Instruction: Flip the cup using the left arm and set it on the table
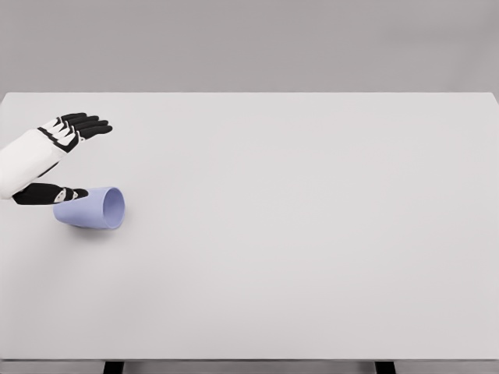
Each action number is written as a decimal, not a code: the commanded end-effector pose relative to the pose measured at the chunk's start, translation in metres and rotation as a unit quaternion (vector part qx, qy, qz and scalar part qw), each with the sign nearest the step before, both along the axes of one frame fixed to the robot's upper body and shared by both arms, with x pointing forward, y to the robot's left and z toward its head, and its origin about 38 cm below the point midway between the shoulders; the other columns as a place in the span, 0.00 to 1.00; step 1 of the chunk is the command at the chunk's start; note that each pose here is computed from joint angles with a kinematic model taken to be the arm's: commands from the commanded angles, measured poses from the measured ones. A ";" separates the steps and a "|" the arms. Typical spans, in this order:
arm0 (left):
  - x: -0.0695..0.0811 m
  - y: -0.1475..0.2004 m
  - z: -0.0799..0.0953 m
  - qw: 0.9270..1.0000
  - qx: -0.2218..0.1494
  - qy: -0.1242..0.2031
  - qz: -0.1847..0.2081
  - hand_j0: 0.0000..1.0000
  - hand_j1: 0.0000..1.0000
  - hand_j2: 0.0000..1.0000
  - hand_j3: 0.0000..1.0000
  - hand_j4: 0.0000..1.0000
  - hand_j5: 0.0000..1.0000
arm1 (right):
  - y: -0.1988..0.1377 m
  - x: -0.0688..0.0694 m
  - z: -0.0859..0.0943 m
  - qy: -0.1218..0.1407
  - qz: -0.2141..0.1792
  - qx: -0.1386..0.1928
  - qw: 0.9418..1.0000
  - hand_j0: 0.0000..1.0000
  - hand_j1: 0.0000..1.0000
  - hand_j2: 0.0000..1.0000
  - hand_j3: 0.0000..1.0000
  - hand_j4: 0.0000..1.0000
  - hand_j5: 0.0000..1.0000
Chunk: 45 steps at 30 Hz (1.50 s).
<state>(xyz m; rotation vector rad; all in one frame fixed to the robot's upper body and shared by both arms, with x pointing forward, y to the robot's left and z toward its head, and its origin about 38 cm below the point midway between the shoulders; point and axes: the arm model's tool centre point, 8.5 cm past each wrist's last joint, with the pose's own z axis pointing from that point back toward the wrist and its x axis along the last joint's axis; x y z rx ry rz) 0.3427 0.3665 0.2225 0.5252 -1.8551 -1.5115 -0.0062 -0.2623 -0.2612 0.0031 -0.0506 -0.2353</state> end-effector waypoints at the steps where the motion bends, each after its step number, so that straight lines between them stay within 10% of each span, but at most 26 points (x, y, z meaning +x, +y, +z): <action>1: 0.000 0.001 0.001 1.000 -0.002 0.000 0.001 1.00 1.00 1.00 1.00 1.00 1.00 | 0.000 0.000 0.000 0.000 -0.005 0.000 1.000 1.00 1.00 1.00 1.00 1.00 1.00; 15: 0.001 0.005 0.007 1.000 0.008 -0.007 0.005 1.00 1.00 1.00 1.00 1.00 1.00 | 0.000 -0.004 0.000 0.005 -0.002 0.000 1.000 1.00 1.00 1.00 1.00 1.00 1.00; 18: -0.004 0.008 0.017 0.991 0.094 0.079 -0.044 1.00 1.00 1.00 1.00 1.00 1.00 | 0.000 -0.005 0.000 0.006 -0.001 0.000 1.000 1.00 1.00 1.00 1.00 1.00 1.00; 21: 0.002 -0.008 0.055 0.990 0.047 0.092 -0.094 1.00 1.00 1.00 1.00 1.00 1.00 | 0.000 -0.004 0.000 0.005 -0.002 0.000 1.000 1.00 1.00 1.00 1.00 1.00 1.00; 24: 0.030 -0.002 0.068 0.990 -0.013 0.141 0.007 1.00 1.00 1.00 1.00 1.00 1.00 | 0.000 -0.004 0.000 0.005 -0.001 0.000 1.000 1.00 1.00 1.00 1.00 1.00 1.00; 29: 0.048 -0.005 0.032 0.955 -0.098 0.257 0.113 1.00 1.00 1.00 1.00 1.00 1.00 | 0.000 -0.004 0.000 0.005 -0.001 0.000 1.000 1.00 1.00 1.00 1.00 1.00 1.00; 45: 0.023 0.017 0.012 0.947 -0.013 0.302 0.110 1.00 1.00 1.00 1.00 1.00 1.00 | 0.000 -0.004 0.000 0.005 -0.001 0.000 1.000 1.00 1.00 1.00 1.00 1.00 1.00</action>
